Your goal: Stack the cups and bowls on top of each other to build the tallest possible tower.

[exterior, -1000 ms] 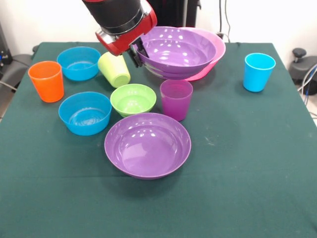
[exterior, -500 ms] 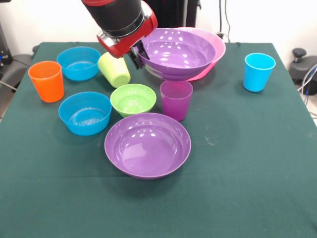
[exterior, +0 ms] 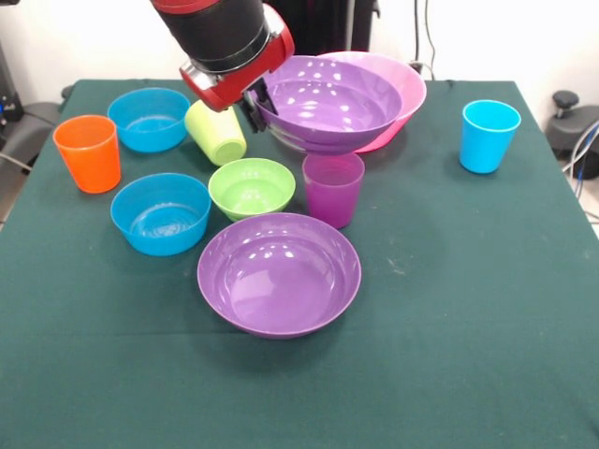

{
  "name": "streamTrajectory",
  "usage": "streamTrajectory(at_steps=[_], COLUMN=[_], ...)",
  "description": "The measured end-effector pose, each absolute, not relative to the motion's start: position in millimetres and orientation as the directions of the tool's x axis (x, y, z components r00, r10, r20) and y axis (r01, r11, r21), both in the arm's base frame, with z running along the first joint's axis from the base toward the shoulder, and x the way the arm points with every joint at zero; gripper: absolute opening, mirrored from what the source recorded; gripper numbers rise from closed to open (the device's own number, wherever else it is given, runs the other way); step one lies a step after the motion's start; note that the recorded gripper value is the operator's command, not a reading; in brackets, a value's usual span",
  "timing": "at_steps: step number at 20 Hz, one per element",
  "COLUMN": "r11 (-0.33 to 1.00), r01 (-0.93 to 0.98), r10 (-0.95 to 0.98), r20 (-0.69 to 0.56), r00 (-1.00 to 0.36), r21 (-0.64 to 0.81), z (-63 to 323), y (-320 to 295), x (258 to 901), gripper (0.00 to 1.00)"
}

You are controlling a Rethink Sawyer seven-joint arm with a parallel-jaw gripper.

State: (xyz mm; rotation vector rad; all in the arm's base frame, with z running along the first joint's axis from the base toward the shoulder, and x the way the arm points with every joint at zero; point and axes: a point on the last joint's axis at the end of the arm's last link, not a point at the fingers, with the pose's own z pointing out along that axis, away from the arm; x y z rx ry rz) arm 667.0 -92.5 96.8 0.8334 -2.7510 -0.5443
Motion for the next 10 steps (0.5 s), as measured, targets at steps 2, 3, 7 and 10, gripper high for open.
streamTrajectory(at_steps=[2,3,7,10], r11=[0.772,0.772,0.773,0.774], r01=[-0.493,-0.494,-0.498,-0.498], r10=[-0.572,-0.573,-0.575,-0.575], r20=[0.099,0.1,0.102,0.103], r00=[-0.815,-0.814,-0.812,-0.812], r21=[0.401,0.4,0.393,0.391], z=[95.6,95.1,93.4,92.9], y=[-93.5,-93.8,-95.7,-96.8], x=[666.4,666.1,665.3,665.1], gripper=[0.0,0.0,0.0,0.0])
